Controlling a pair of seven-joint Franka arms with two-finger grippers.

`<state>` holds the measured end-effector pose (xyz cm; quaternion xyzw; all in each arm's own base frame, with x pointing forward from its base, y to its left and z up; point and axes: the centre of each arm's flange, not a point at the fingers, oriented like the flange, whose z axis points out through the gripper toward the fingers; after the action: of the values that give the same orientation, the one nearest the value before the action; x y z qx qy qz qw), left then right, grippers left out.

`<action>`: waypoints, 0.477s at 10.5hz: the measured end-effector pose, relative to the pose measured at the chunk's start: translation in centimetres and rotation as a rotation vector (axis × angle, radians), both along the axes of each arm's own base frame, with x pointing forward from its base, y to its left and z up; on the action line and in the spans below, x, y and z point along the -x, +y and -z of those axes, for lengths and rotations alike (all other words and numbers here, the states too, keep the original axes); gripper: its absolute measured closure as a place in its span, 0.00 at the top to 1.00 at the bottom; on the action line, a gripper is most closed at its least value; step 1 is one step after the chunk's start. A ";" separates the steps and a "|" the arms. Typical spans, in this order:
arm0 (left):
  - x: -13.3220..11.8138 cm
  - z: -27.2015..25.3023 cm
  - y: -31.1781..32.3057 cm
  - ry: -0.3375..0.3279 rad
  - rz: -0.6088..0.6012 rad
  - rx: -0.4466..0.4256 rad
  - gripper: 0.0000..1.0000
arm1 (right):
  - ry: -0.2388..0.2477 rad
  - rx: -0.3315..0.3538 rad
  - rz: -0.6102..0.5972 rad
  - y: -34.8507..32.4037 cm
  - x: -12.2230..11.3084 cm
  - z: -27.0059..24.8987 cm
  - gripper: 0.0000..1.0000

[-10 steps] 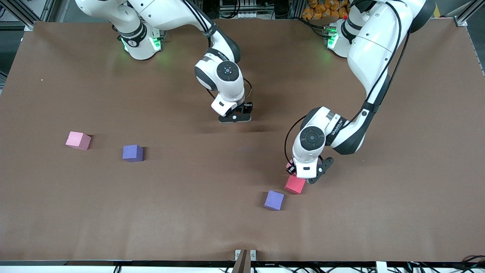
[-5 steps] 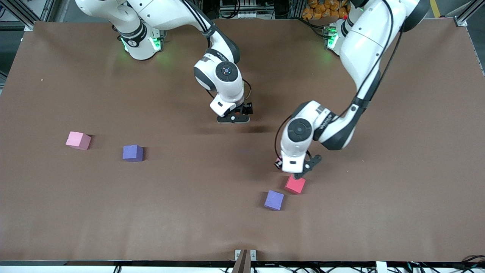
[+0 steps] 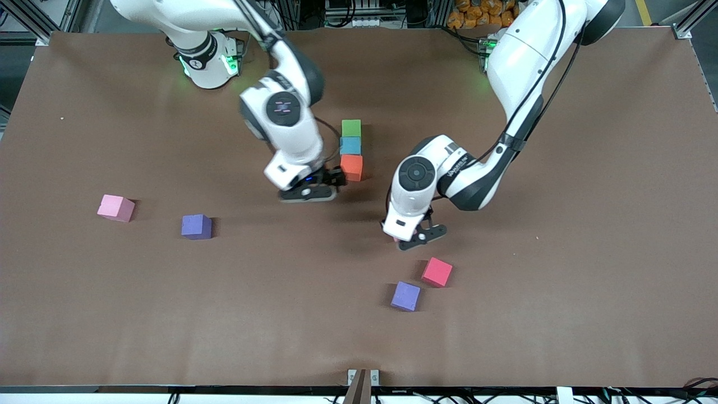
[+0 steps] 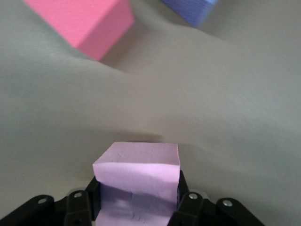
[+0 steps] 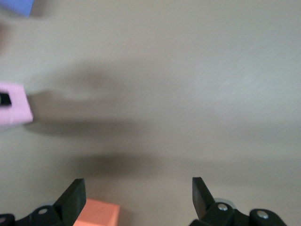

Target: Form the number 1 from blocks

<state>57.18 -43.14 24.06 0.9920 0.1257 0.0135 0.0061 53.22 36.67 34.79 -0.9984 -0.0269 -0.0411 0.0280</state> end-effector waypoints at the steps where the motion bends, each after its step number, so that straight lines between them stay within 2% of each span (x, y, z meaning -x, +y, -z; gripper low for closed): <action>1: 0.4 -0.5 -1.0 -0.005 0.073 0.010 0.61 | 0.001 0.013 -0.007 -3.0 -1.6 -1.2 1.00; 3: 2.3 -1.3 -4.1 -0.019 0.153 0.022 0.61 | 0.006 0.031 0.022 -9.5 -4.6 -2.0 1.00; 5: 5.2 -0.7 -7.6 -0.014 0.214 0.021 0.61 | 0.011 0.046 0.024 -16.5 -7.3 -1.7 1.00</action>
<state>51.95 -50.69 24.73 0.9995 0.0189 0.0184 0.0186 60.47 20.21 36.45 -0.9992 -0.0158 -0.0354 0.0047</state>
